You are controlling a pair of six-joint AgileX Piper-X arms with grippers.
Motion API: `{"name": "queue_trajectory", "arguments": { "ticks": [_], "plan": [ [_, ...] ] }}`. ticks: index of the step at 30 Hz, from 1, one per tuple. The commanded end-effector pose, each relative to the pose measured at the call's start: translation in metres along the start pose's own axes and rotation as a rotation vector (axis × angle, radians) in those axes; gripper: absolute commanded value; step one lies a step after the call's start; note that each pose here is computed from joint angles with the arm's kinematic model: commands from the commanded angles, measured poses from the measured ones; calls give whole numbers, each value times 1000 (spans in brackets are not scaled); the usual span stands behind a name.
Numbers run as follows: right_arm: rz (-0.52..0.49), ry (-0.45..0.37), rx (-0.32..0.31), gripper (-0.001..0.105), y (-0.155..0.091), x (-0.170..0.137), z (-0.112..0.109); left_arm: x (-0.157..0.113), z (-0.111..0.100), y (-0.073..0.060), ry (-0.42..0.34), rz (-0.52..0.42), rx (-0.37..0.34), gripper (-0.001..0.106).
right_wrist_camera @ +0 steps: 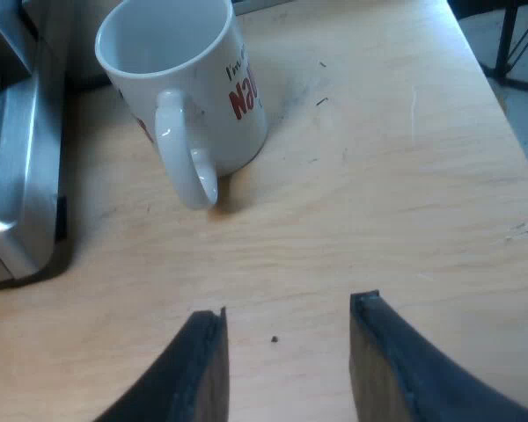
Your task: Put the handle in the coffee machine
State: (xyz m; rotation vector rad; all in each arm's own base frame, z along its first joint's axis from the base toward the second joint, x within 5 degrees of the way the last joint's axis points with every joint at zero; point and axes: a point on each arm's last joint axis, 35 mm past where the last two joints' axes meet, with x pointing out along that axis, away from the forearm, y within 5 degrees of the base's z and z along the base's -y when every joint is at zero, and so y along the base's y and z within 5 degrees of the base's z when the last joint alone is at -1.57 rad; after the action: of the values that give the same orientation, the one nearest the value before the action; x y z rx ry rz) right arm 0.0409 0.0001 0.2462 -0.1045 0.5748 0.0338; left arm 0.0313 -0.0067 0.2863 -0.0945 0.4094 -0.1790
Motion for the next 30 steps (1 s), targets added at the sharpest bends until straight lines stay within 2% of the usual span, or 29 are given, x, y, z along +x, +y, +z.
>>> {"name": "queue_trajectory", "arguments": {
  "ticks": [1,6,8,11,13,16,19,20,21,22,25,27,30],
  "plan": [
    [17,-1,30,36,0,0,1,1,2,0,1,0,14,55],
    [32,-18,29,36,0,-12,8,0,2,0,2,-2,26,55],
    [33,3,23,36,0,-18,12,-1,2,-1,11,-26,25,54],
    [75,59,-14,36,0,-24,21,-6,3,-5,34,-109,22,46],
    [119,88,-40,36,1,-27,29,-9,4,-8,39,-182,27,35],
    [209,139,-103,36,2,-29,38,-10,4,-9,40,-209,36,31],
    [249,213,-184,36,2,-28,46,-10,5,-10,41,-237,48,32],
    [249,214,-183,36,2,-29,46,-10,4,-10,41,-243,53,33],
    [273,270,-238,36,2,-28,52,-10,4,-10,40,-259,76,38],
    [284,297,-261,36,1,-27,57,-9,5,-10,46,-265,93,42],
    [308,333,-301,36,0,-22,70,-3,6,-11,85,-283,96,51],
    [347,341,-315,36,0,-18,80,0,7,-11,108,-293,96,52],
    [398,366,-313,36,0,-9,89,8,8,-14,160,-360,86,52]
  ]
}}
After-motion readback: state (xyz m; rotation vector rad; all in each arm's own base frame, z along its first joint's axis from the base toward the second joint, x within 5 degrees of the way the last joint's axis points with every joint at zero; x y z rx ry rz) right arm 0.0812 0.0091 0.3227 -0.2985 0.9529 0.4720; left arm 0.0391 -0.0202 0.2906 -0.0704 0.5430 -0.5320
